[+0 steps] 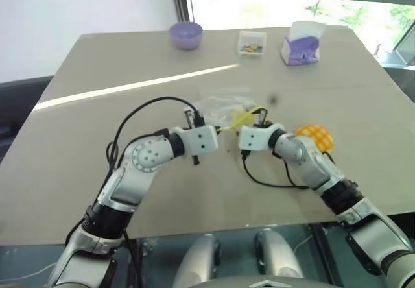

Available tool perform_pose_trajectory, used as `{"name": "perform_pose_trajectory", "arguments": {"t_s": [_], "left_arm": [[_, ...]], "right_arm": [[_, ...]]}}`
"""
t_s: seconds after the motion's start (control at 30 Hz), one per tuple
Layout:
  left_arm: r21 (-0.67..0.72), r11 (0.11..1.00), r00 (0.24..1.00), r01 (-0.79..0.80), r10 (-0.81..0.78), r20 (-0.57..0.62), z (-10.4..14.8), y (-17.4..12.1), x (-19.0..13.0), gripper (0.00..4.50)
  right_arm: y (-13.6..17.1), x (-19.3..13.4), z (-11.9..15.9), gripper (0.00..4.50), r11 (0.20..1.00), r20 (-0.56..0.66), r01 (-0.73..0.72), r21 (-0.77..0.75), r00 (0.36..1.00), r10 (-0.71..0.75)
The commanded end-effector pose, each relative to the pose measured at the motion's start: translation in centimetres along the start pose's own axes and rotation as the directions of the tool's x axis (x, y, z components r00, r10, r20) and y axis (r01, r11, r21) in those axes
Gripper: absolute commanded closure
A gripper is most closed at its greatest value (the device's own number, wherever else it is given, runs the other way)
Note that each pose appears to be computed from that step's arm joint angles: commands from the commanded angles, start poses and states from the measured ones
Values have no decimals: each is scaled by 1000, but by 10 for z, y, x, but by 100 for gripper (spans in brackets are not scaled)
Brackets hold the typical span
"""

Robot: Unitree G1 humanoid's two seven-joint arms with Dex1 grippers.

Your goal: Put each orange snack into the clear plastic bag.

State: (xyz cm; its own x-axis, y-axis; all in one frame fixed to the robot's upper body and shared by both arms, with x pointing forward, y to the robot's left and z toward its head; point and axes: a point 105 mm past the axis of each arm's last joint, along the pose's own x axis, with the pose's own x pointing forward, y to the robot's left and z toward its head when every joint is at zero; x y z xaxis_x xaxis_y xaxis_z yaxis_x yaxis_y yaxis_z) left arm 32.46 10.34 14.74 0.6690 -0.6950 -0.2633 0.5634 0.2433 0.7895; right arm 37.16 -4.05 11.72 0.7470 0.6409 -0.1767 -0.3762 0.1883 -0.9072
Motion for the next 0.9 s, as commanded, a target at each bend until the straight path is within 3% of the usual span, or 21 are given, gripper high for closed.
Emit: {"name": "perform_pose_trajectory", "arguments": {"t_s": [0.03,0.17,0.23,0.27,0.37,0.47,0.6,0.7,0.73,0.77,0.83,0.9], "left_arm": [[19,999,999,-32,31,23,7,7,-2,450],[15,999,999,-35,34,23,7,7,-2,450],[15,999,999,-36,35,23,7,7,-1,450],[14,999,999,-36,36,24,7,8,-1,450],[12,999,999,-39,39,25,7,9,0,450],[11,999,999,-41,41,25,7,10,1,450],[5,999,999,-42,42,25,7,10,2,450],[2,999,999,-42,42,25,7,9,2,450],[1,999,999,-42,42,24,7,9,2,450],[0,999,999,-43,43,24,7,9,2,450],[0,999,999,-43,43,24,7,9,2,450],[-1,999,999,-43,43,24,8,9,2,450]], "right_arm": [[0,-4,-15,88,1000,-48,-7,4,999,7],[-2,-4,-17,301,1000,-56,-2,-6,998,1],[-3,-4,-18,367,1000,-61,0,-14,998,-1],[-3,-4,-18,437,1000,-64,2,-19,998,-3],[-1,-4,-19,445,1000,-70,-2,-15,998,1],[2,-5,-20,367,1000,-74,-19,-3,997,19],[-2,-5,-23,181,1000,-89,4,-26,996,-7],[-4,-6,-24,198,1000,-97,15,-26,995,-17],[-4,-6,-24,247,1000,-97,9,-13,995,-10],[-3,-6,-24,267,1000,-96,4,-4,995,-4],[-4,-6,-24,385,1000,-97,6,0,995,-5],[-3,-7,-25,437,1000,-98,6,0,995,-6]]}}
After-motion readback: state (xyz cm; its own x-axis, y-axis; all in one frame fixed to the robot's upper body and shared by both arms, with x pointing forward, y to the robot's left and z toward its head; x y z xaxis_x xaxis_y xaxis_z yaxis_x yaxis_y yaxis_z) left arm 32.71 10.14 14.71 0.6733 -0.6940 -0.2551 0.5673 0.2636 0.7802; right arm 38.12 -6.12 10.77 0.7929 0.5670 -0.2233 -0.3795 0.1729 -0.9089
